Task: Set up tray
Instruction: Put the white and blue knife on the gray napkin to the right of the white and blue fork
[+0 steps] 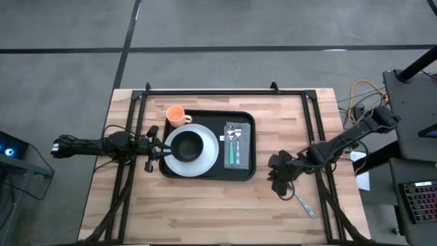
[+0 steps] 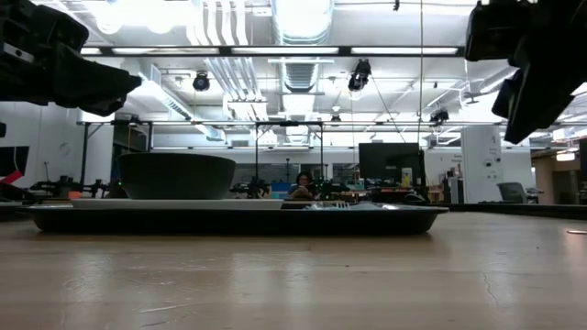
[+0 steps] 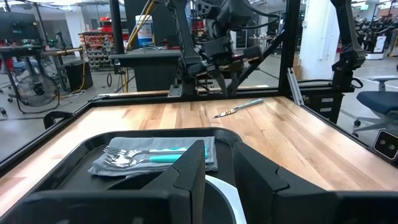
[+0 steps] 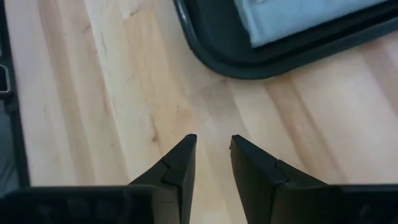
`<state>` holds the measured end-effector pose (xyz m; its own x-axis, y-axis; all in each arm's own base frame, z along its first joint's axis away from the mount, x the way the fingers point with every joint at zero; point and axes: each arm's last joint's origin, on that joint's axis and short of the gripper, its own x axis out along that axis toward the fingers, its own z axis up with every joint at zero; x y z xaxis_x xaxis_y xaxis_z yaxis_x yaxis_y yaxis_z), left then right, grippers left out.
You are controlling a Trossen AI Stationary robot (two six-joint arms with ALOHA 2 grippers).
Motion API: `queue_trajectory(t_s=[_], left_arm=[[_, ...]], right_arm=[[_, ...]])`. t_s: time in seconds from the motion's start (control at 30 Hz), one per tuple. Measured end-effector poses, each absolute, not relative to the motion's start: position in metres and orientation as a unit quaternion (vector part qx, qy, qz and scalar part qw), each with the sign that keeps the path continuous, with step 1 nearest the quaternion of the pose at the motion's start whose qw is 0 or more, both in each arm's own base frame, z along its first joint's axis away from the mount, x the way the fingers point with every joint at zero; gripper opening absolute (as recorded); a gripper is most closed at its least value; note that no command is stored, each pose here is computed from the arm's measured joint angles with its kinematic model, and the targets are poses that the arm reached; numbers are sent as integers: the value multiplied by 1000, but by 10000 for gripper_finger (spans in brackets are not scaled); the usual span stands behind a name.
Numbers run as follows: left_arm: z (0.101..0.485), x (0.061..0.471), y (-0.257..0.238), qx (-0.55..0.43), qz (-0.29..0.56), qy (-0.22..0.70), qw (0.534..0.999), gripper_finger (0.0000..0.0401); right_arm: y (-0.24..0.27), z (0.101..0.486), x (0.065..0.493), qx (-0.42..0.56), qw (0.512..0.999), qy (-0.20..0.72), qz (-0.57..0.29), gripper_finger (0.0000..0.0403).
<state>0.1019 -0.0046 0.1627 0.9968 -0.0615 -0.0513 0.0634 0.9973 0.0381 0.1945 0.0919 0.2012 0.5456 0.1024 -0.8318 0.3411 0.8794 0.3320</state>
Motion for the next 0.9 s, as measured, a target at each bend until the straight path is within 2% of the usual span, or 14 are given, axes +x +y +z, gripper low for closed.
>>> queue_trajectory(t_s=[0.3,0.6,0.9], left_arm=[[163,102,-5,20,-31,25,999,64],[163,102,-5,20,-31,25,999,64],[163,102,-5,20,-31,25,999,64]], right_arm=[[104,201,188,271,832,478,-78,90],[110,194,169,313,762,556,-109,91],[135,190,148,351,721,582,-134,86]])
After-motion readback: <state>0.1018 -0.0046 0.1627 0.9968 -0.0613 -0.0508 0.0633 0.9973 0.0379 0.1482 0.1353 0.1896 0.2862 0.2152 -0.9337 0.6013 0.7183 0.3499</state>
